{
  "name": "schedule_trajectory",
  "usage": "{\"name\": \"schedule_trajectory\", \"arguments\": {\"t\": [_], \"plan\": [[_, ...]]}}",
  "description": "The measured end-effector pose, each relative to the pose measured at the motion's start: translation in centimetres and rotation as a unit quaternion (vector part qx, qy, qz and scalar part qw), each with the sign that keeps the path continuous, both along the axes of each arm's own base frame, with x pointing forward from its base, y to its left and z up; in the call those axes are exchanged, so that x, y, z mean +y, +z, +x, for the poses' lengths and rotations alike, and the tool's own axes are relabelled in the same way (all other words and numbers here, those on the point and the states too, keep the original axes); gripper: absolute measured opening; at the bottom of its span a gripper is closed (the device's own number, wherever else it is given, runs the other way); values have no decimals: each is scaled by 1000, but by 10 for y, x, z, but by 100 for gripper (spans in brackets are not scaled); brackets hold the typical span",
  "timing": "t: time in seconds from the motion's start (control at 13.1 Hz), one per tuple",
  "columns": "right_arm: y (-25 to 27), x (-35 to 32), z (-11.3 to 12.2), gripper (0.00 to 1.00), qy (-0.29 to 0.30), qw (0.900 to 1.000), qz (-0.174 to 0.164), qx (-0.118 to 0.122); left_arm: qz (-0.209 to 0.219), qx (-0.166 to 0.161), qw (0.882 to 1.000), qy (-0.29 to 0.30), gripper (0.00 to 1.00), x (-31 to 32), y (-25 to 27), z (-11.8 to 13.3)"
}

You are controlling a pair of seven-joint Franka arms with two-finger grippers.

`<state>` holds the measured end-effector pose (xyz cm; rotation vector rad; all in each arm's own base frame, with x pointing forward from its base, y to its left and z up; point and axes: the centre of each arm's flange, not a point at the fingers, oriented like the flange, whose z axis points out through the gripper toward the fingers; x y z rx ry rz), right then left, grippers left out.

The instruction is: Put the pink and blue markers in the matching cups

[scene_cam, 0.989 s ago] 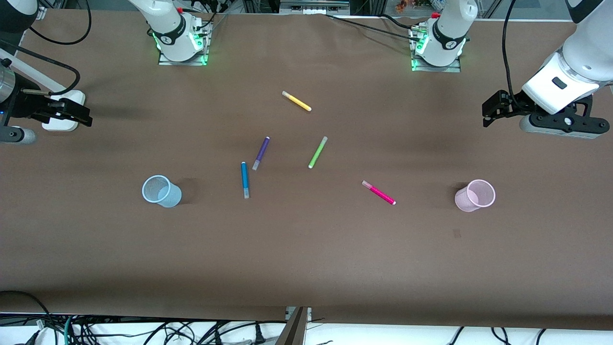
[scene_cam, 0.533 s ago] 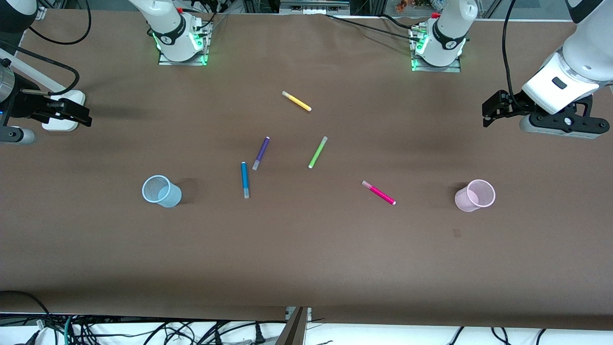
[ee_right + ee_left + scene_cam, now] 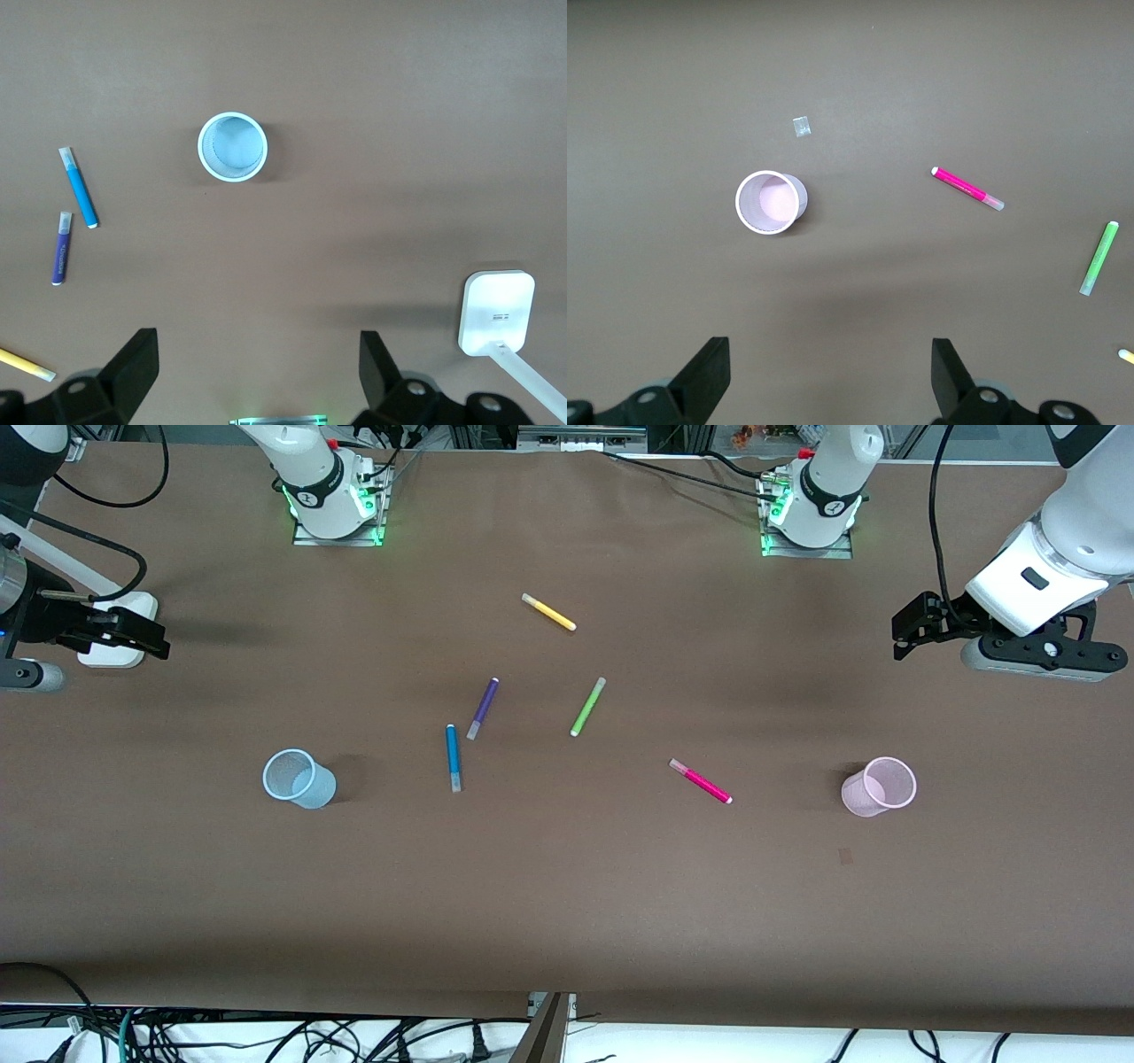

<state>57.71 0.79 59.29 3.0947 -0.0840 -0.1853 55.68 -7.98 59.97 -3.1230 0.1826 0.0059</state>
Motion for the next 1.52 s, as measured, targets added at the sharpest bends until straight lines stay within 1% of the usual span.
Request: {"name": "schedule_trajectory", "arguments": {"t": [0.15,0.38,0.61,0.76,0.84,0.91,0.99,1.07,1.14,1.29,1.52], "plan": [[0,0,1,100,0,1000,0,-1,0,0,1000,0,100,0,0,0],[-8,5,11,100,2,1000,14,-15,0,0,1000,0,100,0,0,0],[-37,28,28,100,19,999,27,-8,0,0,1000,6,100,0,0,0],[-64,56,39,100,40,999,29,1,2,11,999,53,100,1,-2,-2],[-77,69,46,100,49,998,30,-2,-2,18,996,91,100,0,-3,-4],[-90,79,51,100,55,998,31,-2,-10,26,991,133,100,-2,-4,-5],[-104,90,55,100,64,997,31,3,-18,36,984,176,100,-4,-7,-6],[-117,104,60,100,74,997,32,2,-27,46,975,218,100,-7,-11,-6],[-130,119,66,100,84,996,34,-7,-37,58,965,253,100,-11,-18,-3],[-159,150,75,100,104,994,39,-22,-48,73,949,304,100,-22,-37,7],[-209,183,87,100,95,994,43,-37,-55,73,930,357,100,-63,-87,33]]}}
